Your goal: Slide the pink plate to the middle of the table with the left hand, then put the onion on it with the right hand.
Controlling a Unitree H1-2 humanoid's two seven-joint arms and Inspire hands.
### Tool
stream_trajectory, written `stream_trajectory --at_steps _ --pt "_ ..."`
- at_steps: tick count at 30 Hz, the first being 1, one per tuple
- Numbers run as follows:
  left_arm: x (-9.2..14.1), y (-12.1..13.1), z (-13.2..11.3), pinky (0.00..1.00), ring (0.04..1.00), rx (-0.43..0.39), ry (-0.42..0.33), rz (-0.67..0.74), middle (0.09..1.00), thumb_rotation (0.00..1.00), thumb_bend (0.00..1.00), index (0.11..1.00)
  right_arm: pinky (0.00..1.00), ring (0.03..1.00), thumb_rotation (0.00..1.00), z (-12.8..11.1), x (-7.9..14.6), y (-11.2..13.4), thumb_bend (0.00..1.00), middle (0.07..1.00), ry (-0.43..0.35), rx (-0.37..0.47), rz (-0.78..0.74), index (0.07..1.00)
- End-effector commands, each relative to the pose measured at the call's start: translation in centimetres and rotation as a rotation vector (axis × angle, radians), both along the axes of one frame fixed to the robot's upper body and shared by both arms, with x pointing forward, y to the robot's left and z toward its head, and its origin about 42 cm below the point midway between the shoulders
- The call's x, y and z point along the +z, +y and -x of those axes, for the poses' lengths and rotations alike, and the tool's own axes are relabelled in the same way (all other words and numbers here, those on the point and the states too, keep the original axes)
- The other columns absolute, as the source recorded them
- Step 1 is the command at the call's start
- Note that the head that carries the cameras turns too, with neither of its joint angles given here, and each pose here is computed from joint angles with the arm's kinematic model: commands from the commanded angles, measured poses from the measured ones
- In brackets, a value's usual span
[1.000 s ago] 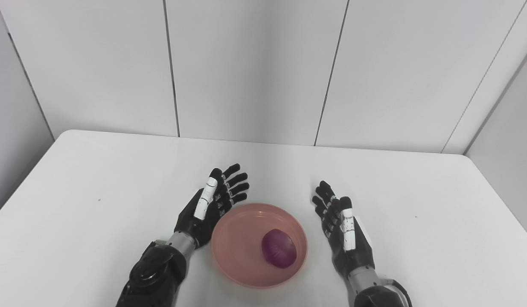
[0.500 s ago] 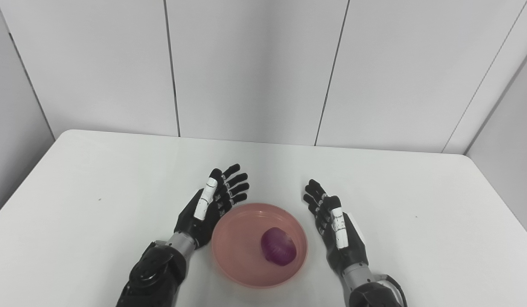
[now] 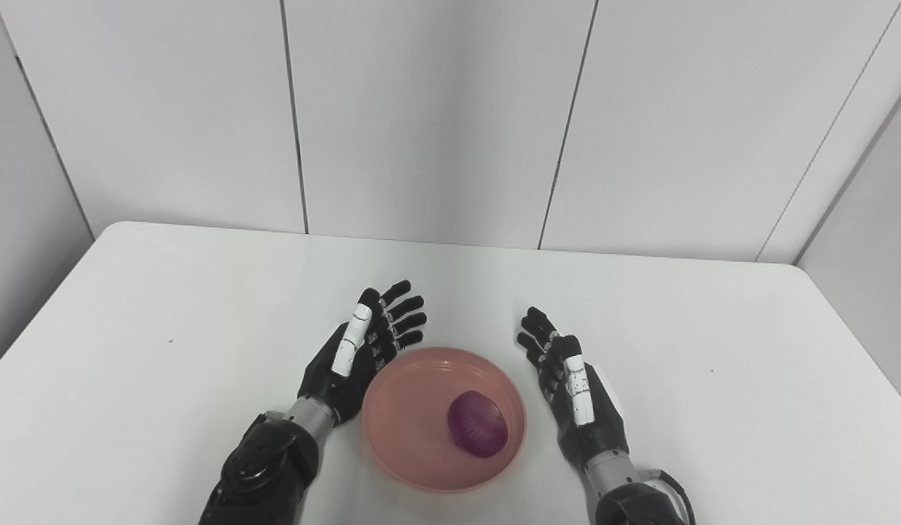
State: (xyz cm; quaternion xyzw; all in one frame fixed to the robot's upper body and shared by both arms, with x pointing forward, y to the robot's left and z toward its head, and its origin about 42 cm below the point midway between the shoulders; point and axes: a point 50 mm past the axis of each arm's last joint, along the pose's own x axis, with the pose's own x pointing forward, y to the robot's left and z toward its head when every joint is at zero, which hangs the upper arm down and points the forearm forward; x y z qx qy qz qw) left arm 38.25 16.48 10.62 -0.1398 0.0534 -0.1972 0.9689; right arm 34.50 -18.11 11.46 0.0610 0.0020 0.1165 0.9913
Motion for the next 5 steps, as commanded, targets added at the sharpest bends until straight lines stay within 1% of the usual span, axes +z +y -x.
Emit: stream_trajectory --at_steps 1,5 --pt "-4.74 1.09 2.75 0.87 0.876 0.023 0.212 -0.057 0.883 0.88 0.82 0.886 0.99 0.938 0.95 0.7 -1.5 -0.04 0.88 0.936 0.074 -0.004 -0.004 0.936" --pt "-4.74 1.08 2.72 0.86 0.869 0.025 0.214 -0.058 0.877 0.88 0.82 0.88 0.98 0.932 0.95 0.63 -1.53 -0.05 0.87 0.932 0.07 -0.008 -0.009 0.929"
